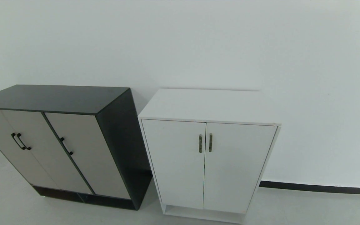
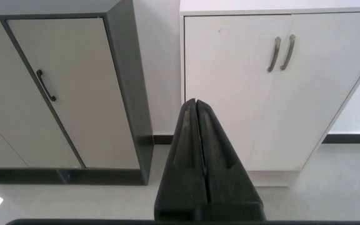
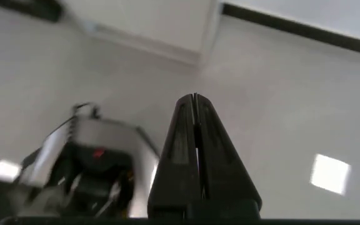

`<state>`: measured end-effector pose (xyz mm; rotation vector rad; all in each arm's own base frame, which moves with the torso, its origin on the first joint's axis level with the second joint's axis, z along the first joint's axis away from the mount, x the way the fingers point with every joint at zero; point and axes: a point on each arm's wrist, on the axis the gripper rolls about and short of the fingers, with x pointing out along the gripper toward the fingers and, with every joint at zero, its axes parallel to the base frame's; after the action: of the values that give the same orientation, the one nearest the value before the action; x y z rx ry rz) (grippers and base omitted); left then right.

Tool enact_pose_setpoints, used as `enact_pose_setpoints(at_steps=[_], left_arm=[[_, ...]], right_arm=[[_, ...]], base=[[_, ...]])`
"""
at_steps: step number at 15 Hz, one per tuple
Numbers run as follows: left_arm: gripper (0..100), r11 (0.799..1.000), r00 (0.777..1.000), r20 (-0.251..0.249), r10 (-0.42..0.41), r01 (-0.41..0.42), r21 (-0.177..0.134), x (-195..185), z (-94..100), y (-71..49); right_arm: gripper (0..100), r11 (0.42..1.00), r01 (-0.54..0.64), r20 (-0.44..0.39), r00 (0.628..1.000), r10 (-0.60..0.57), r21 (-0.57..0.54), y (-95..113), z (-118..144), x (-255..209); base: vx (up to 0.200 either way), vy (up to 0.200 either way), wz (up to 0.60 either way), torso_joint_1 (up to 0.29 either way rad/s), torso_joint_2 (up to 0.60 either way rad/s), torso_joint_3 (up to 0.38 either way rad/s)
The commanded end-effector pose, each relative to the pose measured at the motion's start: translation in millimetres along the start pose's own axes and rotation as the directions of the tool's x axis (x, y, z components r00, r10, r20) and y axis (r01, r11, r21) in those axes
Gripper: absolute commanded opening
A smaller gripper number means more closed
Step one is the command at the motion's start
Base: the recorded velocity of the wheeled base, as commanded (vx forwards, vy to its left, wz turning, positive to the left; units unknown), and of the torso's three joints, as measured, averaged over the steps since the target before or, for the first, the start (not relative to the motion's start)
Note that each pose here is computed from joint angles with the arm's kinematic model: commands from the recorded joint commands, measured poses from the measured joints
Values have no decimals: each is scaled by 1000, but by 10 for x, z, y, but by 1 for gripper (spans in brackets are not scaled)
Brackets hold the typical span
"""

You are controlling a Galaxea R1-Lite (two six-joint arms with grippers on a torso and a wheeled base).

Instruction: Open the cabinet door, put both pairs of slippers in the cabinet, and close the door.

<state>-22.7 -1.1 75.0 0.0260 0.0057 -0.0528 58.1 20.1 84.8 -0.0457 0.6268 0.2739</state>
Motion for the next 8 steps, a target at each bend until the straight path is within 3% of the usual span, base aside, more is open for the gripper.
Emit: enact_pose_setpoints(at_steps=[1,4,8], left_arm=[[0,1000,1000,0,-1,1,0,0,0,0],[0,1000,1000,-1,-1,1,0,1,0,0],[0,1000,1000,-1,1,-1,-3,1,0,0]], right_arm=[[0,991,-129,84,988,130,-20,1,-221,-251],[0,991,-128,78,989,129,-28,-3,-264,-274],[0,991,-56,94,993,68,-123,-24,-324,-307]], base=[[0,0,0,0,0,0],[0,0,0,0,0,0],[0,0,0,0,0,0]])
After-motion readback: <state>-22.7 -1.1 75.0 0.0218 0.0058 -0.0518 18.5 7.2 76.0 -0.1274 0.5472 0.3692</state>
